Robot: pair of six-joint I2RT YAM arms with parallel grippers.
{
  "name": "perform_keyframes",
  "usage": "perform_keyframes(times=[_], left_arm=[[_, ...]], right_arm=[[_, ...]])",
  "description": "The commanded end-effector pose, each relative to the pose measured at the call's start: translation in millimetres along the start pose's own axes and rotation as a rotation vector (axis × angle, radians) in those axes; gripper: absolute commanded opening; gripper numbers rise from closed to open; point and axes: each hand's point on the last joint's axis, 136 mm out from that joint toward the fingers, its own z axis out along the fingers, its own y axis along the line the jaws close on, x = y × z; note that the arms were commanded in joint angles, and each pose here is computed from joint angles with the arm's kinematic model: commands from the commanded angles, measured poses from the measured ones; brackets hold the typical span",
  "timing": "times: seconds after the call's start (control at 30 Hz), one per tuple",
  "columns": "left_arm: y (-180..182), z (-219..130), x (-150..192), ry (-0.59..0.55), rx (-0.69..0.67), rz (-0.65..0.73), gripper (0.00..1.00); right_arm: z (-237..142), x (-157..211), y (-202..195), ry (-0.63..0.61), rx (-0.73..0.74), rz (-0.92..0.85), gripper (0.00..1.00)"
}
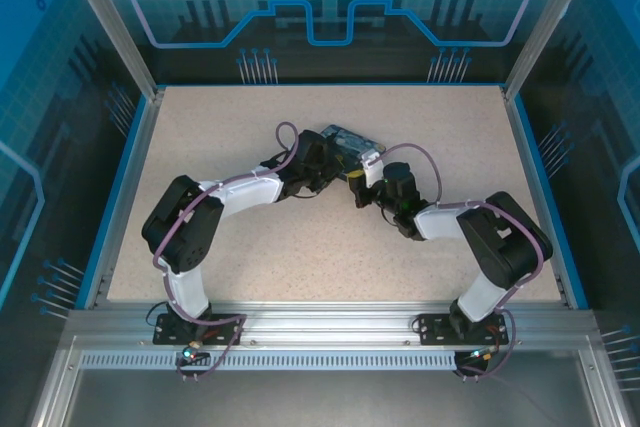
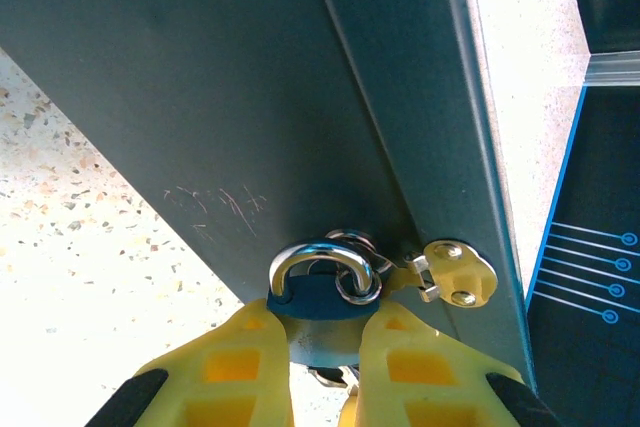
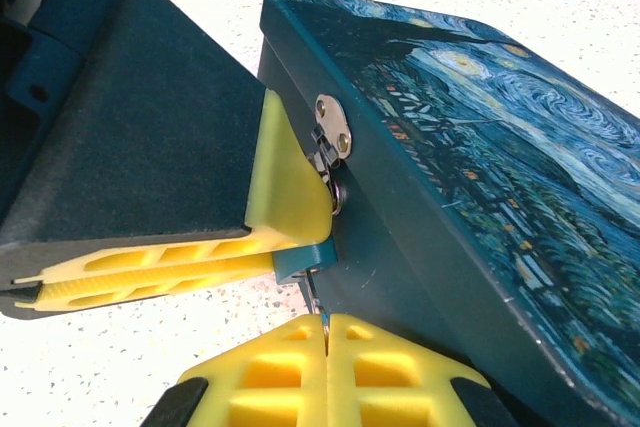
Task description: Unlock the padlock with the key
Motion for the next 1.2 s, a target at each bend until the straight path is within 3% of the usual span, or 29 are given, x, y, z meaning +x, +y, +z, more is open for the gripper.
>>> perform_keyframes(times=[0.0, 0.2, 0.67, 1.17], left_arm=[[-44, -17, 13, 0.05, 0.133, 0.001, 0.12], [-50, -19, 6, 0.018, 0.16, -0.02, 0.12], [-47, -35, -1, -0.053, 0.169, -0.05, 0.11], [-27, -62, 28, -0.032, 0.134, -0.061, 0.11]], right_arm=[[-4, -11, 12, -0.039, -0.059, 0.034, 0.0], [-18, 8, 5, -0.008, -0.054, 0.116, 0.0], [-66, 9, -19, -0.09, -0.056, 0.317, 0.0], [-109, 21, 23, -0.073, -0.138, 0.392, 0.0]])
